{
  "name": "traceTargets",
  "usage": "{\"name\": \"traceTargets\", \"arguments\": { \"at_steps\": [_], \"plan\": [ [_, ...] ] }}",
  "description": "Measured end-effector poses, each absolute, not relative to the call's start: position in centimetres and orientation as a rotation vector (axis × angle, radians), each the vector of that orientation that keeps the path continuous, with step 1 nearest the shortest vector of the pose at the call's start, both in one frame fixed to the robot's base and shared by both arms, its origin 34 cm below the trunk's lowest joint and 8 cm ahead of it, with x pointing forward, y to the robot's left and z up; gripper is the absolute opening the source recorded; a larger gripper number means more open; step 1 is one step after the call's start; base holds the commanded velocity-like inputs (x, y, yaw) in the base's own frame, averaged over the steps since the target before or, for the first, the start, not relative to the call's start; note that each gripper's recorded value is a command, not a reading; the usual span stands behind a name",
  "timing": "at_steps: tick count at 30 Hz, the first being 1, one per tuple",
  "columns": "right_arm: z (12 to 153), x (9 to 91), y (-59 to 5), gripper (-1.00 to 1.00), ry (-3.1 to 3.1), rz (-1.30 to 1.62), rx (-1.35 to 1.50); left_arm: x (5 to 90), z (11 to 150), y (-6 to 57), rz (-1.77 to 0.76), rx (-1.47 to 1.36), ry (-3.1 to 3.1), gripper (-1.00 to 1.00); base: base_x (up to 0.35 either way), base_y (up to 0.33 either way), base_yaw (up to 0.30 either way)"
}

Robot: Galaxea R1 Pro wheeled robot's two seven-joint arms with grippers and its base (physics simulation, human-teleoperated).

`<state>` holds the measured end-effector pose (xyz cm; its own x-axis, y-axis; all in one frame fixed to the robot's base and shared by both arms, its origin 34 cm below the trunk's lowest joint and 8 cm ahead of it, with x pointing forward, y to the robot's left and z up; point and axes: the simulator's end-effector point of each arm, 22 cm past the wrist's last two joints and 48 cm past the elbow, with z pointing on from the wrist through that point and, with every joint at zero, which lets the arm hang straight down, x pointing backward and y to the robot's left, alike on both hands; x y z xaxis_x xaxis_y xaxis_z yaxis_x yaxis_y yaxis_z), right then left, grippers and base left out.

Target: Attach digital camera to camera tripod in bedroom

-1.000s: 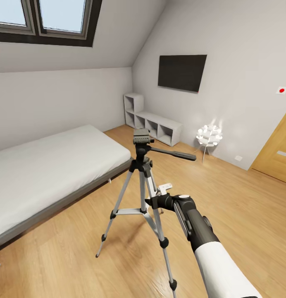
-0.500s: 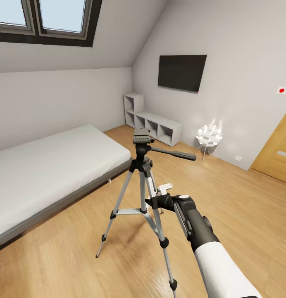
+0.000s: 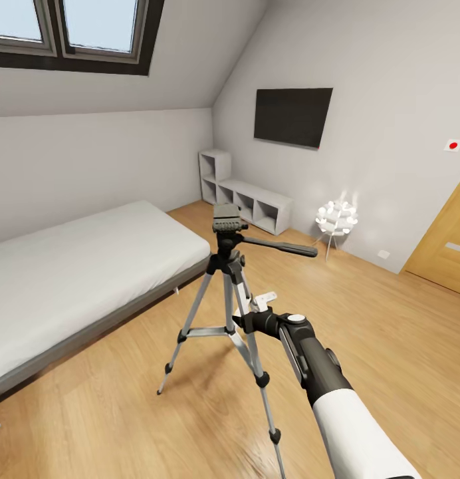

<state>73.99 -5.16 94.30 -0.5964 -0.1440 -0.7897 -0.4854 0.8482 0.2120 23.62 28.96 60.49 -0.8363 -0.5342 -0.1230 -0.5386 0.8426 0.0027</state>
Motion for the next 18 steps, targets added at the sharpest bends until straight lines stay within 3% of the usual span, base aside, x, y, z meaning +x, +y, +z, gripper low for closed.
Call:
{"name": "traceTargets", "arguments": {
  "at_steps": [4, 12, 18],
  "plan": [
    [94.2, 73.9, -5.1, -1.0, 2.189, 0.526, -0.454, 33.4, 62.8, 36.0, 0.067, -0.702, 2.766, -1.0, 0.0, 0.0, 0.0],
    [93.8, 73.7, -5.1, -1.0, 2.202, 0.53, -0.452, 48.9, 73.4, 36.1, -0.12, -0.385, 2.753, -1.0, 0.0, 0.0, 0.0],
    [92.4, 72.9, -4.9, -1.0, 2.241, 0.557, -0.439, 53.7, 81.4, 35.8, -0.101, -0.265, 2.771, -1.0, 0.0, 0.0, 0.0]
  ]
}}
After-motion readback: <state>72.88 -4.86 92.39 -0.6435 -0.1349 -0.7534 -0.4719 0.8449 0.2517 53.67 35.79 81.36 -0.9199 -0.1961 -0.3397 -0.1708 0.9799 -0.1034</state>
